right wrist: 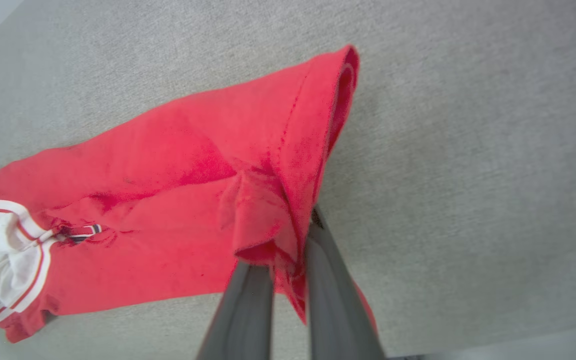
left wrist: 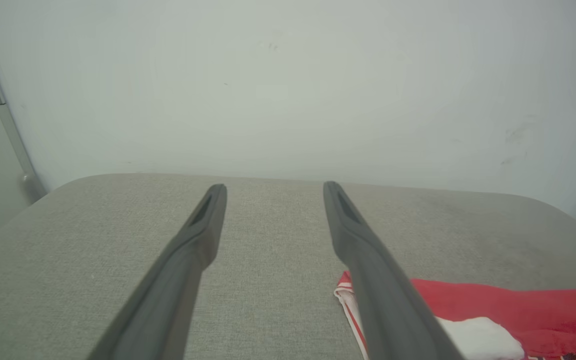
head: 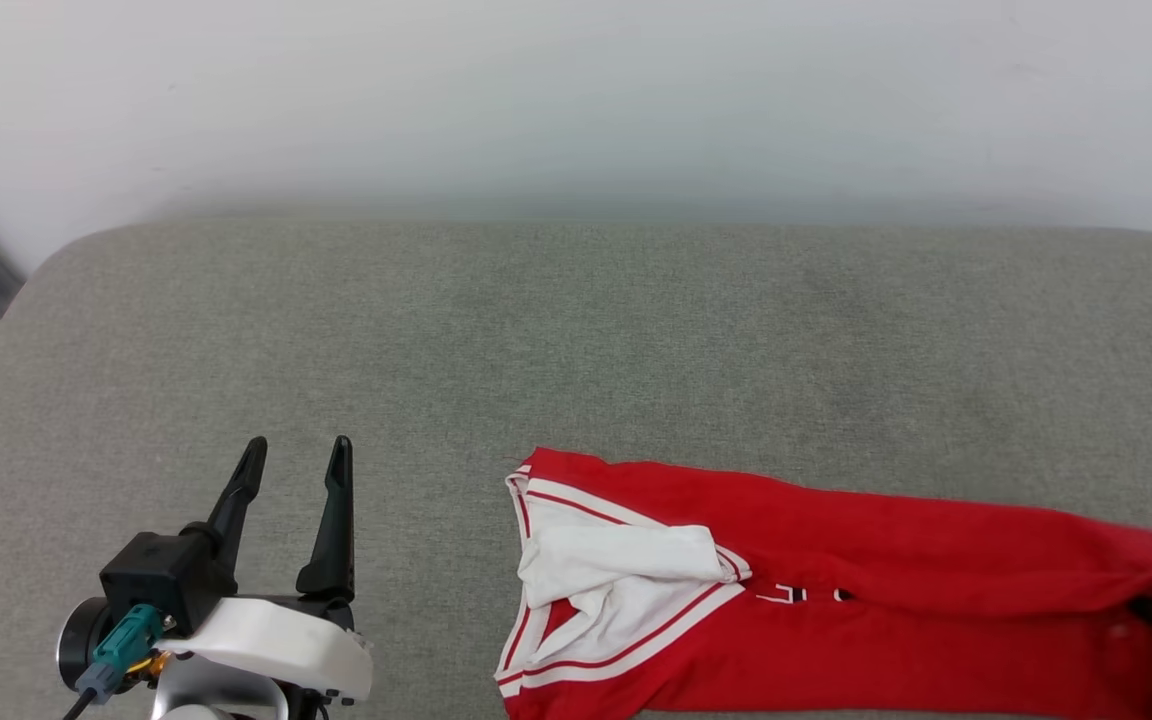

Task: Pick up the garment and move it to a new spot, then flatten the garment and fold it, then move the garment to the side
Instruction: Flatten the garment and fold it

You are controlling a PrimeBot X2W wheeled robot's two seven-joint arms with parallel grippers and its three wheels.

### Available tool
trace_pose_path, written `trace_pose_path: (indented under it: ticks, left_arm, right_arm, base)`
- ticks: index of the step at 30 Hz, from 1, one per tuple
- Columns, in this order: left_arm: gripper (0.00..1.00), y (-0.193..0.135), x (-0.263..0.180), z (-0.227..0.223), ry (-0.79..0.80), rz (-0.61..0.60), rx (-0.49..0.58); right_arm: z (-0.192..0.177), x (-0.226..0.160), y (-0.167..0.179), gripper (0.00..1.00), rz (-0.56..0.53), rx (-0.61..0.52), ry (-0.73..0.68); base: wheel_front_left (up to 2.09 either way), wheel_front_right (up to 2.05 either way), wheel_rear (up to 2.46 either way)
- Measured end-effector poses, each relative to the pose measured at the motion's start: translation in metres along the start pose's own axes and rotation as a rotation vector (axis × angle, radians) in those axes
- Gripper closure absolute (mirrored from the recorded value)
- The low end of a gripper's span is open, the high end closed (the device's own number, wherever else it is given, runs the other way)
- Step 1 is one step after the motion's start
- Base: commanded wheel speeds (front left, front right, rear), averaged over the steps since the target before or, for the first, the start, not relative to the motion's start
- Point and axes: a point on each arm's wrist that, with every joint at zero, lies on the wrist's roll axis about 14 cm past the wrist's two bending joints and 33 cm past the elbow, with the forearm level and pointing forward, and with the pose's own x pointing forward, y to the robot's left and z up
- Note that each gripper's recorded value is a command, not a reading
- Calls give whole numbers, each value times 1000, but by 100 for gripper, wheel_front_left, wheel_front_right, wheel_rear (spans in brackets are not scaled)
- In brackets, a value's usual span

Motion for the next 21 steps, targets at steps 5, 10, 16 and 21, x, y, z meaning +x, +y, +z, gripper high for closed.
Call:
trace_pose_path:
  ticks: [5, 10, 16, 21]
  left_arm:
    - [0, -2, 2, -3, 14, -6, -1]
    - [0, -1, 3, -4, 21, -8, 1]
    - [0, 4, 5, -5, 25, 6, -3]
    - [0, 10, 7, -7, 30, 24, -8]
  right_arm:
    - [-19, 4, 63, 100, 286, 229, 109]
    - [-34, 2, 154, 100, 721, 387, 300]
    - [-54, 6, 229, 100, 891, 367, 409]
    - [-78, 14, 276, 100, 921, 283, 474]
  base:
    - [0, 0, 0]
    - [0, 0, 0]
    - [0, 0, 0]
    - [0, 0, 0]
